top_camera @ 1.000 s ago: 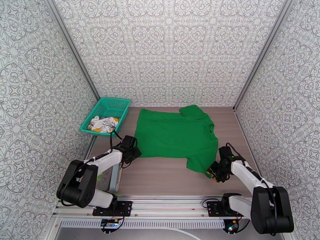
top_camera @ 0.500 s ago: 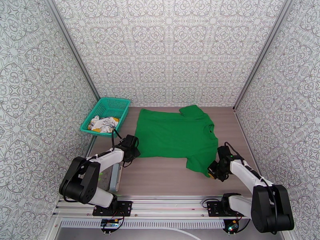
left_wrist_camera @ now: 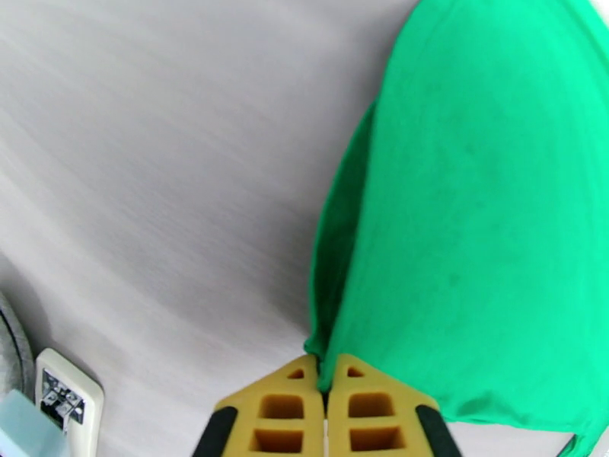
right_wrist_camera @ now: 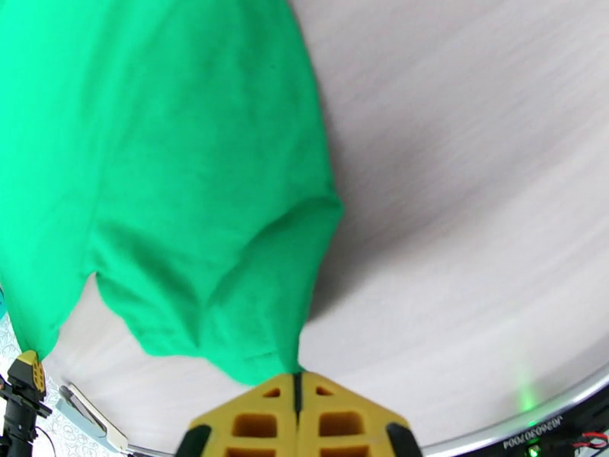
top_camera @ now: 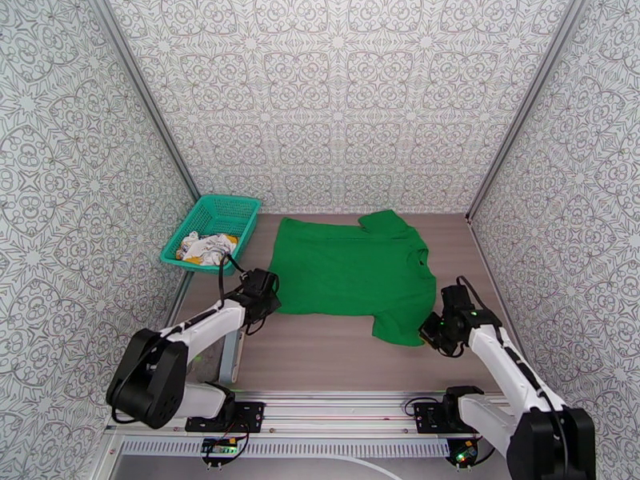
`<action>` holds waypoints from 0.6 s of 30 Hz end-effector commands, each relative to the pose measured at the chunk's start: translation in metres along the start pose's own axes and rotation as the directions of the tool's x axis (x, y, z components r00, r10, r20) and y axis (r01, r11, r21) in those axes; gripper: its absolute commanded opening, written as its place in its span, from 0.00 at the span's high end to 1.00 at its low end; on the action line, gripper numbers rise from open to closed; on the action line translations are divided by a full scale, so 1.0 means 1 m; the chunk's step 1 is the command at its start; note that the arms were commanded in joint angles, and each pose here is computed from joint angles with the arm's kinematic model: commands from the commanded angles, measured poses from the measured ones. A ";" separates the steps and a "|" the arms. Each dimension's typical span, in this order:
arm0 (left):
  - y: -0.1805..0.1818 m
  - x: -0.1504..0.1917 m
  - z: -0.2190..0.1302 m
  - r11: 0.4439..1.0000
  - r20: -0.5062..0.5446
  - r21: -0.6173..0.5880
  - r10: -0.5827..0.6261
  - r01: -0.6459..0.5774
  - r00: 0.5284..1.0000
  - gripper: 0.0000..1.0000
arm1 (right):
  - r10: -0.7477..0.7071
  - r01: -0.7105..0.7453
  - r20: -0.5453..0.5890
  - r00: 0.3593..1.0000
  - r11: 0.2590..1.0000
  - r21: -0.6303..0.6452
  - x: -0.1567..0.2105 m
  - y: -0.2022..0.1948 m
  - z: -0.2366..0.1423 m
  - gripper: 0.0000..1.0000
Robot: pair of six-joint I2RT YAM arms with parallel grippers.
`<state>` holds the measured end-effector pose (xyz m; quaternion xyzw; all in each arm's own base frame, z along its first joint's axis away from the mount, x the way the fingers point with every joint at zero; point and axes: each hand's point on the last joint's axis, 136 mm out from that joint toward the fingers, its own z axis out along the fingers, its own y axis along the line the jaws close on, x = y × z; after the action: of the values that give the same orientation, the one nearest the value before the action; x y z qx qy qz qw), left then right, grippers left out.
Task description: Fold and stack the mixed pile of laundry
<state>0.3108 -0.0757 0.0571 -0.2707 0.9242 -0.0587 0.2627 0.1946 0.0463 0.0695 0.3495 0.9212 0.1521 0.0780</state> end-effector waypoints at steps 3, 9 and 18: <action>0.006 -0.003 -0.016 0.999 0.030 -0.019 0.041 -0.040 0.999 1.00 | -0.036 0.036 -0.002 0.999 0.998 0.052 0.010 -0.011 -0.023 1.00; 0.012 0.000 -0.028 0.998 0.030 -0.026 0.056 -0.055 0.998 1.00 | -0.045 0.046 -0.013 0.999 0.996 0.076 0.021 -0.022 -0.033 1.00; 0.024 0.011 -0.043 0.997 0.024 -0.022 0.072 -0.072 0.997 1.00 | -0.044 0.044 -0.006 0.999 0.996 0.076 0.038 -0.033 -0.058 1.00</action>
<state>0.2843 -0.0676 0.0894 -0.2577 0.9207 -0.0605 0.2869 0.1444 0.0380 0.1050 0.3370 0.9291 0.1307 0.0781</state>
